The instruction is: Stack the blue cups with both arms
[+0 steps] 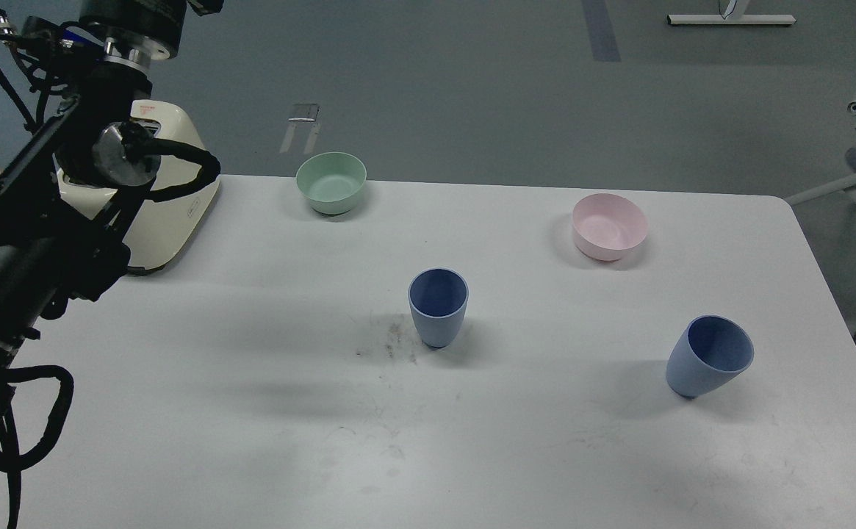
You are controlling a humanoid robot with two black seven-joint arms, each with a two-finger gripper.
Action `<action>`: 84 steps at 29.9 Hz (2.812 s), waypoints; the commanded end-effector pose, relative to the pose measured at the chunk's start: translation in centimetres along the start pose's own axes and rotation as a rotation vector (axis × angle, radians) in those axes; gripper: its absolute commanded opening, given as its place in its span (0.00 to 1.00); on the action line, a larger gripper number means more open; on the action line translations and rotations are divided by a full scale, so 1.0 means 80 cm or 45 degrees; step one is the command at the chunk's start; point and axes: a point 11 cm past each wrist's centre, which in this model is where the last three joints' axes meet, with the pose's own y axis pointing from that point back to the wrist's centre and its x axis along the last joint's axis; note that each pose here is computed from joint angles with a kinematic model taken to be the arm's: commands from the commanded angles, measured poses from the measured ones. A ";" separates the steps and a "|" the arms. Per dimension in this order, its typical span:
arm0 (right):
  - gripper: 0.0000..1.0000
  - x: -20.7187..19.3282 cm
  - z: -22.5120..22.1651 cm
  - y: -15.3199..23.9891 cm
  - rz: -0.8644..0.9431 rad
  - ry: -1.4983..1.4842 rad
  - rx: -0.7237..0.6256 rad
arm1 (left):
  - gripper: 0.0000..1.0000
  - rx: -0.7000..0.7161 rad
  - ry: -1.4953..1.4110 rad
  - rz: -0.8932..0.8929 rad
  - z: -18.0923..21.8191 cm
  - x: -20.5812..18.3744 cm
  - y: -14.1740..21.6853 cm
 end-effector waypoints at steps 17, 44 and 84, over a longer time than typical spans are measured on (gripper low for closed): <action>1.00 -0.002 0.023 0.019 -0.011 0.115 -0.146 | 0.98 0.021 -0.006 -0.005 -0.003 0.003 0.012; 1.00 -0.092 0.098 0.094 -0.586 1.129 -0.717 | 0.98 0.160 -0.032 0.057 -0.041 0.029 0.043; 0.71 -0.216 0.211 0.123 -0.975 1.356 -0.791 | 0.98 0.320 -0.122 -0.028 -0.070 0.030 0.072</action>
